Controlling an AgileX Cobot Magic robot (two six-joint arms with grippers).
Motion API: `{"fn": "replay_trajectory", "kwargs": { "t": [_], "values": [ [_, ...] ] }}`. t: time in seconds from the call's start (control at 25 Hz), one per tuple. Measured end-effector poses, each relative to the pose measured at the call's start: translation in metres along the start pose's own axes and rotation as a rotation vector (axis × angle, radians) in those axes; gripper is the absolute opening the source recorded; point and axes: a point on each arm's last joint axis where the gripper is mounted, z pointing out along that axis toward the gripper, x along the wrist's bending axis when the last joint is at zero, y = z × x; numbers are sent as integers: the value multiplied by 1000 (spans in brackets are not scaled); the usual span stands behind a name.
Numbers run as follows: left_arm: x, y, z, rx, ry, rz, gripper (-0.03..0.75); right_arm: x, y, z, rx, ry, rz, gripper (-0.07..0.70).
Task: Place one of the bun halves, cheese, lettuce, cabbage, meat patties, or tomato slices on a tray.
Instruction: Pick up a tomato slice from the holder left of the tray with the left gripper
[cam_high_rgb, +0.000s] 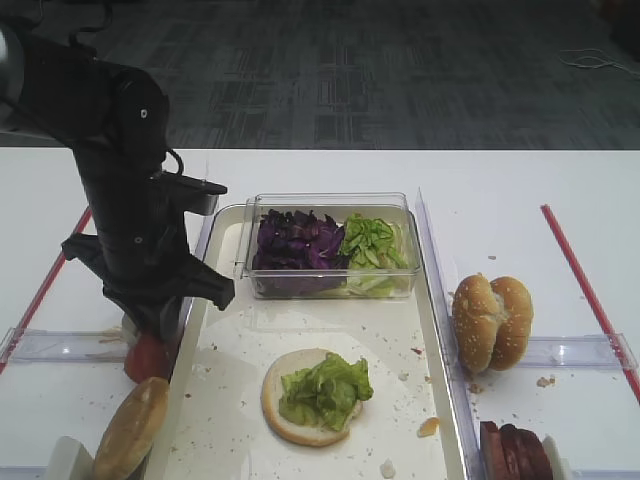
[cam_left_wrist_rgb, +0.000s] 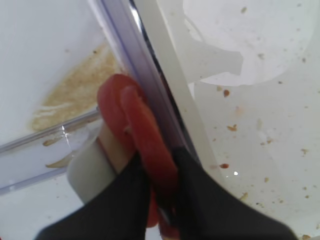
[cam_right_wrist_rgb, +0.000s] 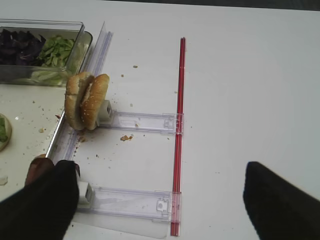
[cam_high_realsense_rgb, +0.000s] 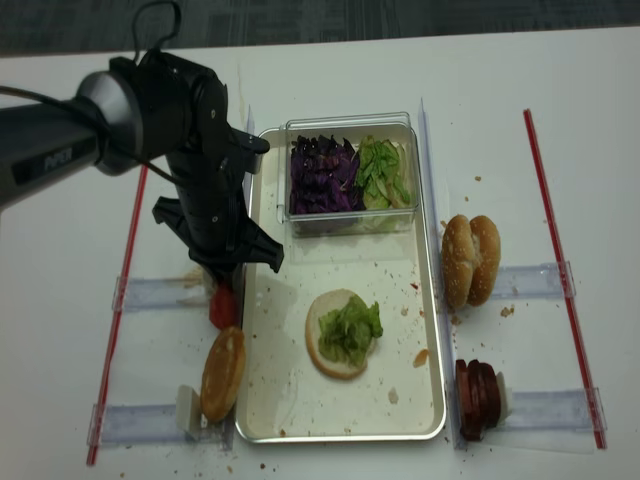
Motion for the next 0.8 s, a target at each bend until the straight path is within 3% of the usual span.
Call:
{"fn": "replay_trajectory", "kwargs": {
  "t": [0.2,0.48,0.8],
  "values": [
    [1,0,0,1,7,4,57,0,0,0,2,0,1,689],
    [1,0,-1,-1,7,2,28,0,0,0,2,0,1,689],
    [1,-9,-36,-103,-6,2,23,0,0,0,2,0,1,689]
  ]
}}
